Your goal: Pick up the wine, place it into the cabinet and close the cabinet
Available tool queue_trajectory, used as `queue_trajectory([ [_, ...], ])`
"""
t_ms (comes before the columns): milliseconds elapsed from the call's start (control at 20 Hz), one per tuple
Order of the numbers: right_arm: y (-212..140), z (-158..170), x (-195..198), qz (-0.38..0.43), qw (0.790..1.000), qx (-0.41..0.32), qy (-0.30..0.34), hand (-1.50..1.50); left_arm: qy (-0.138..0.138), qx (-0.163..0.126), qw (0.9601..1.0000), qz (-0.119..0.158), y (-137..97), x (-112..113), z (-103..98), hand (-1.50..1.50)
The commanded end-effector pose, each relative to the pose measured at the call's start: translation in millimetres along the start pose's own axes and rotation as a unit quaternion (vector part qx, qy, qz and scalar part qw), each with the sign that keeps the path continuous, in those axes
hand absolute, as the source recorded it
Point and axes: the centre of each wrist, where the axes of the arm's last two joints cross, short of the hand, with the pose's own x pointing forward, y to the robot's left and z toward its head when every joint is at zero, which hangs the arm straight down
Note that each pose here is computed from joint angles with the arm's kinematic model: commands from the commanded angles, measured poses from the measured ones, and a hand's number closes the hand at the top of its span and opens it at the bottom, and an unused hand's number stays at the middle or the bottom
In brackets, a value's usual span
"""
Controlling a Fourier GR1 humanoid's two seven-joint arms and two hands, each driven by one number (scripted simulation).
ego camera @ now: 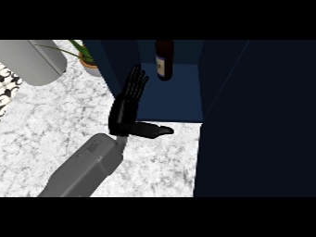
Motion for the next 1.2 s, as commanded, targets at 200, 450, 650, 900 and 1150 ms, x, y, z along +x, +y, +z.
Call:
queue_trajectory([
  [200,3.0,5.5,16.2,0.007,1.0,0.01,-0.001,-1.5,-0.002,-0.022,0.9997,0.012,-1.1,63.1,71.1,-1.5],
  [450,16.4,0.6,2.0,0.016,0.999,0.036,-0.004,-1.5,-0.019,-0.007,0.9996,0.021,-8.8,98.0,83.8,-1.5],
  [650,4.4,-2.6,10.4,0.058,0.995,0.083,0.015,1.5,-0.029,0.002,0.9996,0.005,3.9,123.2,91.7,-1.5],
  [900,20.5,5.5,13.5,0.073,0.976,0.2,0.05,1.5,-0.04,0.041,0.9982,-0.017,20.3,133.7,125.7,-1.5],
  [1150,39.0,25.5,28.4,0.016,0.964,0.255,0.067,1.5,-0.047,0.064,0.9963,-0.033,43.2,150.5,155.6,-1.5],
])
